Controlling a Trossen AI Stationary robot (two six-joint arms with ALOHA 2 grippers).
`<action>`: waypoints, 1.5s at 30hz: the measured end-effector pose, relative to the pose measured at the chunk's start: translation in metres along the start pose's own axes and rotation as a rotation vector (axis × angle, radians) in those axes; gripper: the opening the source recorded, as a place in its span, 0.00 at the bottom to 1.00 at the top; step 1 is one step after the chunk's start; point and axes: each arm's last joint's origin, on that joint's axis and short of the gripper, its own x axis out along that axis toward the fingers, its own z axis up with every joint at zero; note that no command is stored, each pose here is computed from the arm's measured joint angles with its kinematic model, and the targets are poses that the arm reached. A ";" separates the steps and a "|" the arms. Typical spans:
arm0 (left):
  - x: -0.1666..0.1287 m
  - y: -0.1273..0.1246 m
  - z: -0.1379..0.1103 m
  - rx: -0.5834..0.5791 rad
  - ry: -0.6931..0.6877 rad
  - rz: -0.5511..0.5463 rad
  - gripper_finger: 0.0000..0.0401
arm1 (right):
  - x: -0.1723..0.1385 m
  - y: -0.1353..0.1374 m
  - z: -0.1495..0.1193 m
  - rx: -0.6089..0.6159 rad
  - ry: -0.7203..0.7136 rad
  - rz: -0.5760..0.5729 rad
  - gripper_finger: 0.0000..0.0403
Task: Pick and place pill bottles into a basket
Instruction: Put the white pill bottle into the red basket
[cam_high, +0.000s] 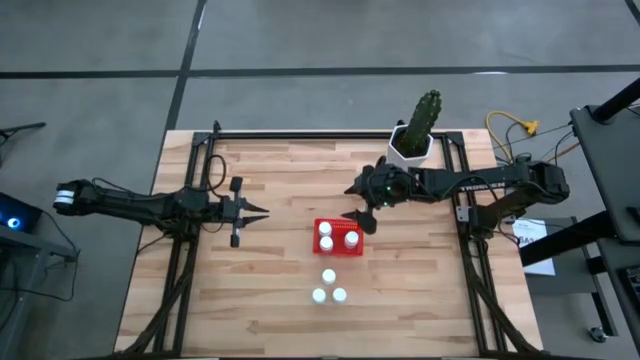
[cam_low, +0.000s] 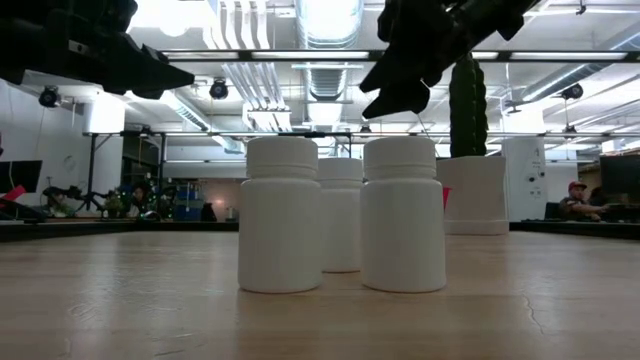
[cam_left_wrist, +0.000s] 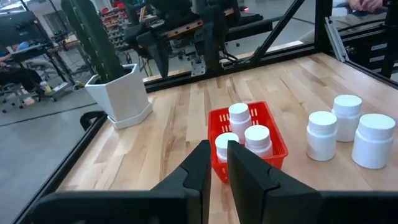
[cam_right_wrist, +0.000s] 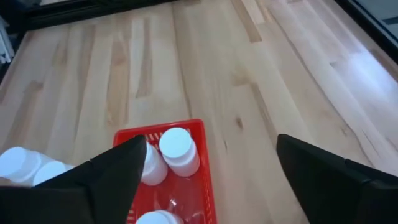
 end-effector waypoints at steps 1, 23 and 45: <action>0.000 0.000 0.000 0.000 0.001 0.000 0.09 | 0.000 0.001 0.000 -0.001 0.003 0.003 0.88; 0.000 0.000 0.000 0.000 0.001 0.000 0.09 | -0.022 0.079 0.021 -0.225 -0.001 0.213 0.94; 0.000 0.000 0.001 0.000 -0.002 0.000 0.09 | 0.008 0.092 0.026 -0.101 0.294 0.234 0.93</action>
